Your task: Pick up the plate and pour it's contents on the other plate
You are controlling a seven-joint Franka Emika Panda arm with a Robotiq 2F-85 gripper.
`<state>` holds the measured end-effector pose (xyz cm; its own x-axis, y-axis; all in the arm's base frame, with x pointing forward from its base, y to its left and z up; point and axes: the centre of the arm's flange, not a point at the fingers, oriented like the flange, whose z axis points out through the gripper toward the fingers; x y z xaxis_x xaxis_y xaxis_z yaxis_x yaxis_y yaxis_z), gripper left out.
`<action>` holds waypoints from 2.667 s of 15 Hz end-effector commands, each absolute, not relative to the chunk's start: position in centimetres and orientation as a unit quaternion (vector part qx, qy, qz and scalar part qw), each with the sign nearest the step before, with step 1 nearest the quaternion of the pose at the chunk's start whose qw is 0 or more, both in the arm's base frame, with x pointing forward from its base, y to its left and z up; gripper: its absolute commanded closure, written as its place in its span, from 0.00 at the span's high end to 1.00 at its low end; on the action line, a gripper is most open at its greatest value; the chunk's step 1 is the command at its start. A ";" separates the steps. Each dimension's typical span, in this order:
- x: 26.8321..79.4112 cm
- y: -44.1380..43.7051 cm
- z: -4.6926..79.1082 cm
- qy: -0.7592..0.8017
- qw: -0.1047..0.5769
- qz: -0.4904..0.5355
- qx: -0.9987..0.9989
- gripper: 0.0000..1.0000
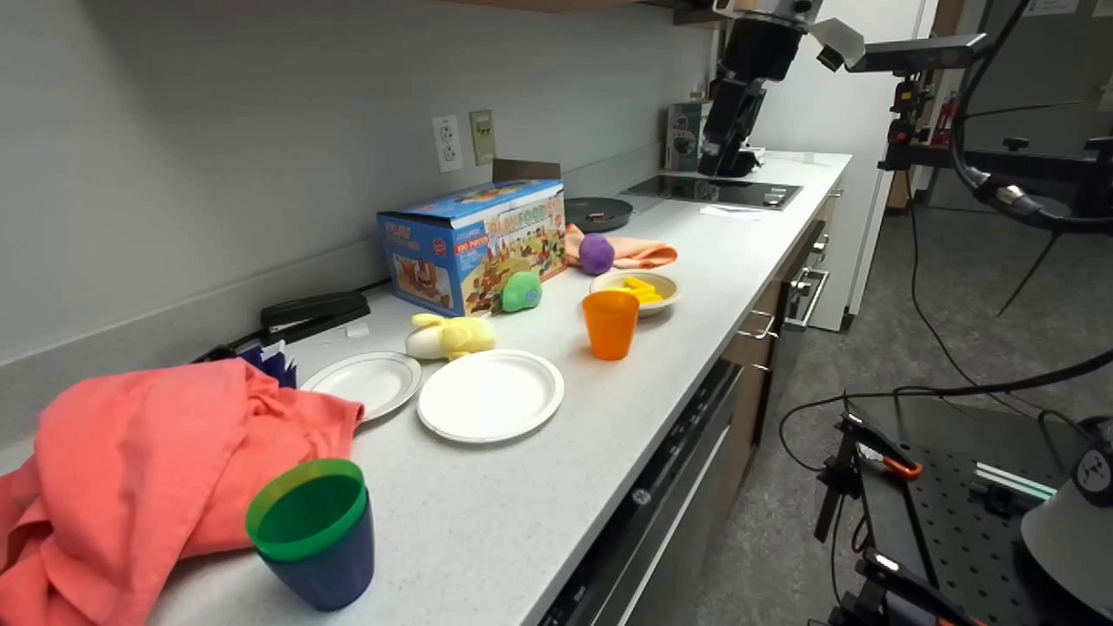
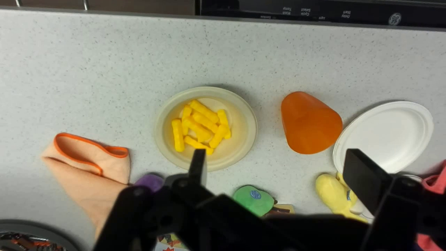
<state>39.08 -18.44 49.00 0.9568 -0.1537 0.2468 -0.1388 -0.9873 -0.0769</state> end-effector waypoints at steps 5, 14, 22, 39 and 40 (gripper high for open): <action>43.1 -18.8 45.7 0.131 0.043 -0.074 -0.988 1.00; 50.4 -23.0 36.8 0.166 0.009 -0.001 -0.986 1.00; 51.9 -27.2 36.0 0.147 -0.018 0.040 -0.988 1.00; 52.5 -30.3 32.3 0.193 -0.030 0.040 -0.980 1.00; 52.5 -30.3 32.3 0.193 -0.030 0.040 -0.980 1.00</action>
